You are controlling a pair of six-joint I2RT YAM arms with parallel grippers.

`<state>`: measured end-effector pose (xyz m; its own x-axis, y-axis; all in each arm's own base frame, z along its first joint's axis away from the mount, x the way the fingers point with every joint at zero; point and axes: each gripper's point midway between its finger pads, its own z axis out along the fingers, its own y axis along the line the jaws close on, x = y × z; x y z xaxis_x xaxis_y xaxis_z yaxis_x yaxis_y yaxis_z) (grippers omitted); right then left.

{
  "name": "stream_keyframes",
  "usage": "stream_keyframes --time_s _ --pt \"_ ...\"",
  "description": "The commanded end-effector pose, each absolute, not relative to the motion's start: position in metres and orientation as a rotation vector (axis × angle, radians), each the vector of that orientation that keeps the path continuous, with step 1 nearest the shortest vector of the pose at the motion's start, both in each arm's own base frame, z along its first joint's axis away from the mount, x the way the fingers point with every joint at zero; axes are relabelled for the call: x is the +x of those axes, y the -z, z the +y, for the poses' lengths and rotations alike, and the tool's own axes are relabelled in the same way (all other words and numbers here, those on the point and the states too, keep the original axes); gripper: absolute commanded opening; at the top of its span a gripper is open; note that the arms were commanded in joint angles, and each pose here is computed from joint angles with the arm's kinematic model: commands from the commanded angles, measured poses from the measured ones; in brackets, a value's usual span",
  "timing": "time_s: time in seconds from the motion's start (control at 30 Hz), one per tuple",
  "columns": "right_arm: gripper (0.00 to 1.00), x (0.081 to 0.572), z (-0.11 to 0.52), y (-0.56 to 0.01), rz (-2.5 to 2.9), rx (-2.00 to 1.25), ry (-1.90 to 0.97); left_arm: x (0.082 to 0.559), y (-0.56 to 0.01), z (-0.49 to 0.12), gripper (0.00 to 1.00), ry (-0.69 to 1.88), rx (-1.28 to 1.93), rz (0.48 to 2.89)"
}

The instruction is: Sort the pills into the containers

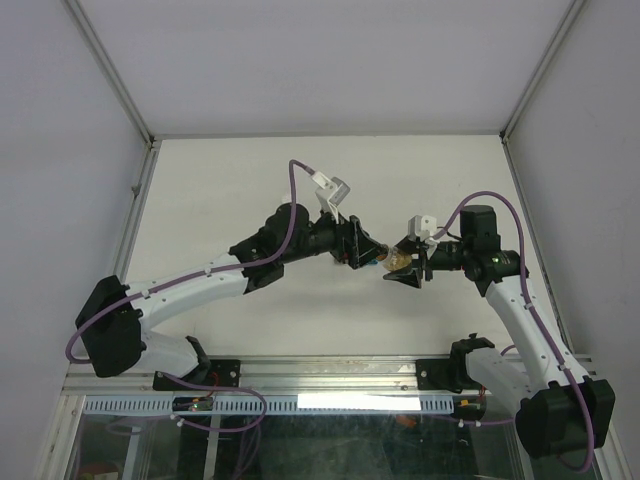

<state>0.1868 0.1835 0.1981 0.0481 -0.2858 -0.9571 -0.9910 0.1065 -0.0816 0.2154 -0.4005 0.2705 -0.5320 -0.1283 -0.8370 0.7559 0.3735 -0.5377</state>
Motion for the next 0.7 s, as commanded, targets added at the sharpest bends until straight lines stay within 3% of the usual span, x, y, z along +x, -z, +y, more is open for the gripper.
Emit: stream_keyframes --time_s 0.0,0.3,0.5,0.67 --pt "0.0 0.189 0.187 -0.22 1.324 -1.369 -0.9 0.205 -0.287 -0.41 0.74 1.251 0.592 1.74" --pt "0.0 0.189 0.187 -0.22 1.326 -1.369 -0.902 0.194 -0.289 -0.421 0.6 1.277 0.652 1.739" --pt "0.0 0.188 0.187 -0.221 1.324 -1.368 -0.904 0.192 -0.282 -0.426 0.35 1.262 0.722 1.737" --pt "0.0 0.188 0.187 -0.221 1.32 -1.37 -0.899 0.172 -0.277 -0.427 0.1 1.24 1.04 1.563"
